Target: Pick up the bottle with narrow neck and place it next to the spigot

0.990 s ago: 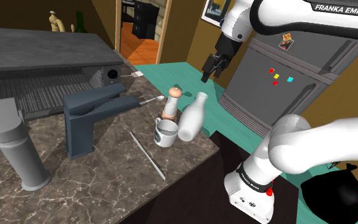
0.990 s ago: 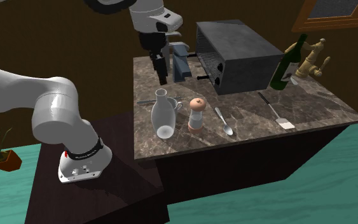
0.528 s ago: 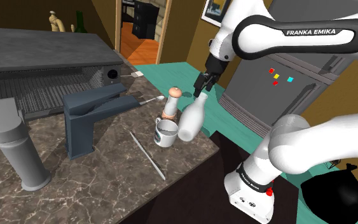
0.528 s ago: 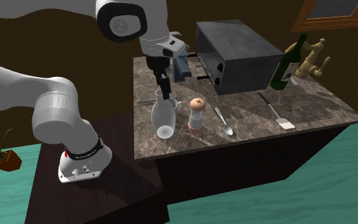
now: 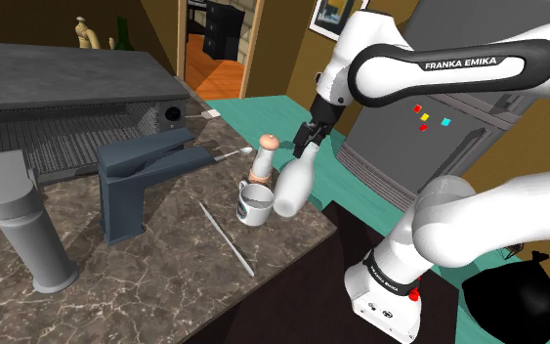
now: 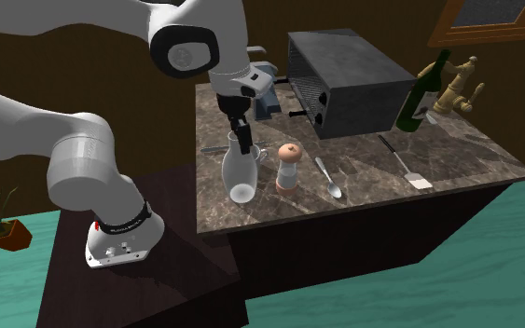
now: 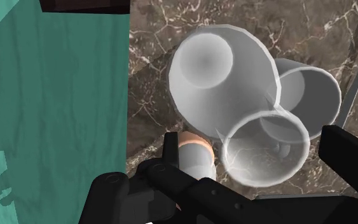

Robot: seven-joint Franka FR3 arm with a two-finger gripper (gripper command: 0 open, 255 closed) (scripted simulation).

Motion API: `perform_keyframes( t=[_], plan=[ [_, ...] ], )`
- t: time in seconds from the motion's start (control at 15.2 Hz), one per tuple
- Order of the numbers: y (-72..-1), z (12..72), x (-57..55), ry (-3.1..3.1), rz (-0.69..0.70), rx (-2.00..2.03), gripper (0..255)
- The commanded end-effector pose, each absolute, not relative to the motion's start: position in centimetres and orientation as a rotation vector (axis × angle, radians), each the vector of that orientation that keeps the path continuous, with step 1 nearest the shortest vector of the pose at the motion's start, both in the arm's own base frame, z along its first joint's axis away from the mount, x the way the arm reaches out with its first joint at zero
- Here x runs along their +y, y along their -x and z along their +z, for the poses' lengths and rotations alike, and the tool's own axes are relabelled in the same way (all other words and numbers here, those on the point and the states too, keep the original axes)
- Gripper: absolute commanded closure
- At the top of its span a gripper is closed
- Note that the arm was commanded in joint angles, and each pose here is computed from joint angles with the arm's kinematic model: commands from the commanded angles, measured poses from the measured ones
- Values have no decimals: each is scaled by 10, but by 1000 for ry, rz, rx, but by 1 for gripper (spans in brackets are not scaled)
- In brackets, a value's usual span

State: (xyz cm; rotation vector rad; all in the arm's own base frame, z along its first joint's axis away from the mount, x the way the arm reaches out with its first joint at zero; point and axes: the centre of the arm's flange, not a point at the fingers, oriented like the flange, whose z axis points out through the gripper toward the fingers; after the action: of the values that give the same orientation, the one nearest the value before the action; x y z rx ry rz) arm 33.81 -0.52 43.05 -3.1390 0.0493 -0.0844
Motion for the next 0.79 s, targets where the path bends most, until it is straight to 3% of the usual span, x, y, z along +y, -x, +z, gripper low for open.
perform_keyframes(
  t=[0.0,0.2,0.26,0.73],
  plan=[
    [-338,430,-5,3139,-85,49,0],
    [-338,430,-5,3139,-85,49,0],
    [-338,430,-5,3139,-85,49,255],
    [-338,430,-5,3139,-85,49,255]
  ],
)
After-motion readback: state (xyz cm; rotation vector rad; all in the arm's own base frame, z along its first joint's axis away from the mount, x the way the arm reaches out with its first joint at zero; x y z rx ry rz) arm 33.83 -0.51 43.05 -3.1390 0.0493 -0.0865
